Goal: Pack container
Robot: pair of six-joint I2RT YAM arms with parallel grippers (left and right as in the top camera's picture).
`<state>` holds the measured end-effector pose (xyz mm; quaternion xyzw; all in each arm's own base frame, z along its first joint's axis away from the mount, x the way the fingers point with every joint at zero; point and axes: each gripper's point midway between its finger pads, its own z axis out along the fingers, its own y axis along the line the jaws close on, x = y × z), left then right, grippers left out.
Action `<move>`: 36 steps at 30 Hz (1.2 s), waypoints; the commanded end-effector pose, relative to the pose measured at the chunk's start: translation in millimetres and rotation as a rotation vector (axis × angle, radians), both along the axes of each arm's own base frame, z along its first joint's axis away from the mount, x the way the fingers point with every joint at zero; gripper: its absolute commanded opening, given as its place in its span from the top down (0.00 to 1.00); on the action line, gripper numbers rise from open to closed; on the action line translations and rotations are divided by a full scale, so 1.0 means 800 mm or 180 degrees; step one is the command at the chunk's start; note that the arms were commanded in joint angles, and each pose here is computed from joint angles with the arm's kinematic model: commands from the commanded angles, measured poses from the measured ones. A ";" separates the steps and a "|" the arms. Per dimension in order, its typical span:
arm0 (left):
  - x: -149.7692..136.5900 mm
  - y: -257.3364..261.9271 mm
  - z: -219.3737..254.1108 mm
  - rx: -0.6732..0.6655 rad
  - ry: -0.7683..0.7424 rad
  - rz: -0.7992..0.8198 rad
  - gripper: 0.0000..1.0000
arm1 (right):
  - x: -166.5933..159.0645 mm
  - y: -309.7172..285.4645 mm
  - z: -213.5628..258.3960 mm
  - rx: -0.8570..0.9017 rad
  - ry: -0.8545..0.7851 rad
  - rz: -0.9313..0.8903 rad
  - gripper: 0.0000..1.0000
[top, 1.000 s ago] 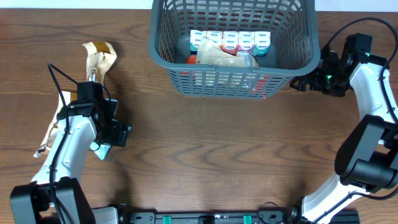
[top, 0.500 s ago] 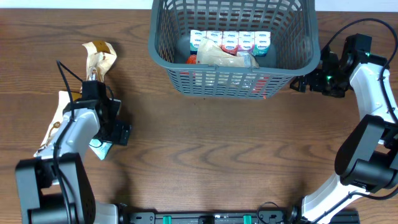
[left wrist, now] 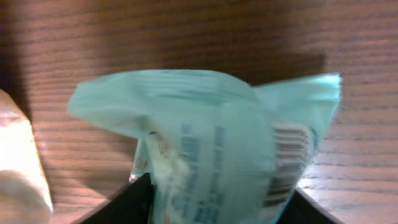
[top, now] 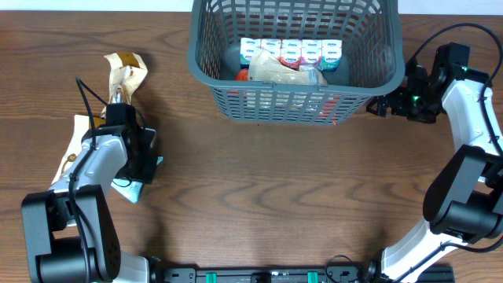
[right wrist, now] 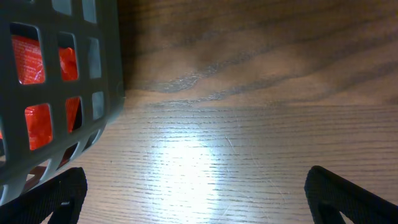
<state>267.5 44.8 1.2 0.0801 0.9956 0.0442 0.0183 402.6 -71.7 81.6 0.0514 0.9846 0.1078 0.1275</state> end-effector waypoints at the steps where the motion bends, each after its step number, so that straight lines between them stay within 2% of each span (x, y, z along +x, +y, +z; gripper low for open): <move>1: -0.003 -0.012 -0.004 -0.0194 0.0024 0.0124 0.71 | 0.001 0.003 -0.001 0.0004 0.0010 -0.0029 0.01; 2: -0.003 -0.014 -0.004 -0.0223 0.0014 0.0175 0.80 | 0.001 0.003 -0.001 0.0003 0.0010 -0.0030 0.01; 3: -0.002 -0.015 -0.003 -0.0239 0.0002 0.0221 0.81 | 0.001 0.003 -0.001 0.0004 0.0010 -0.0030 0.01; 5: -0.001 -0.018 -0.002 -0.0287 -0.0016 0.0318 0.94 | 0.001 0.003 -0.001 0.0002 0.0008 -0.0030 0.01; 11: 0.005 -0.038 0.014 -0.0596 -0.0132 0.0441 0.94 | 0.003 0.002 0.000 -0.0004 -0.0014 -0.0030 0.01; 14: 0.014 -0.037 0.038 -0.0609 -0.0240 0.0646 0.94 | 0.003 0.002 0.000 -0.0004 -0.0019 -0.0029 0.01; 21: 0.060 -0.034 0.146 -0.0706 -0.0801 0.0984 0.94 | 0.004 0.002 0.000 -0.0009 -0.0030 -0.0028 0.01; 25: 0.086 -0.042 0.223 -0.0769 -0.1100 0.0881 0.94 | 0.005 0.002 0.000 -0.0011 -0.0038 -0.0030 0.01; 30: 0.124 -0.067 0.331 -0.0852 -0.1753 0.0590 0.94 | 0.005 0.002 0.000 -0.0012 -0.0040 -0.0028 0.01; 36: 0.153 -0.127 0.430 -0.1022 -0.2384 0.0060 0.94 | 0.006 0.002 0.000 -0.0014 -0.0049 -0.0028 0.01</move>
